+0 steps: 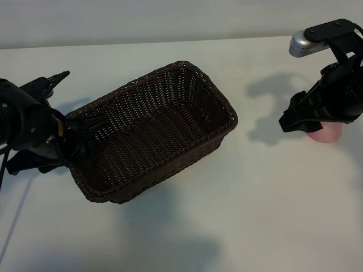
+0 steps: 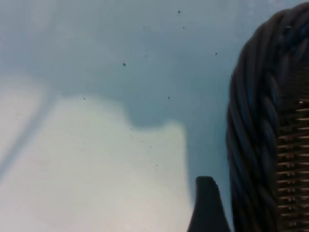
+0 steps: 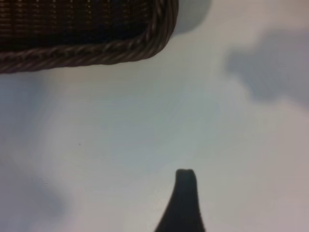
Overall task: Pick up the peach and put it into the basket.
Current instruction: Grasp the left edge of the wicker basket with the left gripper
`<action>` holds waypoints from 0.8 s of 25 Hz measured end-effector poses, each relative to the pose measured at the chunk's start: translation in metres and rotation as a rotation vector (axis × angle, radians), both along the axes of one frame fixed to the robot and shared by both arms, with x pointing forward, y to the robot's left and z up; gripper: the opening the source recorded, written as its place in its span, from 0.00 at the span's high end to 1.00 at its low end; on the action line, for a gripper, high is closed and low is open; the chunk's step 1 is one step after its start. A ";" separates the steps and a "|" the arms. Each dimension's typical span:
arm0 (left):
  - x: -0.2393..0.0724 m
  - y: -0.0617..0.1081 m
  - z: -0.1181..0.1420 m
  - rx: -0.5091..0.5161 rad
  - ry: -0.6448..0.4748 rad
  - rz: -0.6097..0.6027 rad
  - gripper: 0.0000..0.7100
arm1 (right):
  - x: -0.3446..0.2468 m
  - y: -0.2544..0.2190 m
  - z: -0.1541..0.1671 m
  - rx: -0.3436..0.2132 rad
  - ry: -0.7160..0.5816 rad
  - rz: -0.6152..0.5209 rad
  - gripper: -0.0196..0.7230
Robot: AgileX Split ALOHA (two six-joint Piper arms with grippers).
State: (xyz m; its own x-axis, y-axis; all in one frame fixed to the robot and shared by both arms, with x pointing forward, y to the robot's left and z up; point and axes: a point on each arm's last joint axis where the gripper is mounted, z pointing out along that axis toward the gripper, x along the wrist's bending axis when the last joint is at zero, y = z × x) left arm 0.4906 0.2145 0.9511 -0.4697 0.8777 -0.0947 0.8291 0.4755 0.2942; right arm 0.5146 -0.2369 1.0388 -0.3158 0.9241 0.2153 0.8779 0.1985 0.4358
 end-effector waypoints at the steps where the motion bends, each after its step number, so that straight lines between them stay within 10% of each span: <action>1: 0.001 0.001 -0.003 0.004 0.016 -0.009 0.29 | 0.000 0.000 0.000 0.000 0.000 0.000 0.17; 12: 0.004 -0.003 -0.017 -0.020 0.037 -0.024 0.31 | 0.000 0.000 0.000 0.000 0.000 0.000 0.17; 20: 0.004 -0.003 -0.017 -0.018 0.039 -0.025 0.58 | 0.000 0.000 0.000 0.001 0.000 0.000 0.17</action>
State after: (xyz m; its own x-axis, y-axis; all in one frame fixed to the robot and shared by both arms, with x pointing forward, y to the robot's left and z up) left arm 0.4946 0.2117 0.9338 -0.4517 0.8873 -0.0924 0.8513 0.4597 0.2528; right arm 0.5146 -0.2369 1.0389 -0.3155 0.9240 0.2161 0.8780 0.1979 0.4358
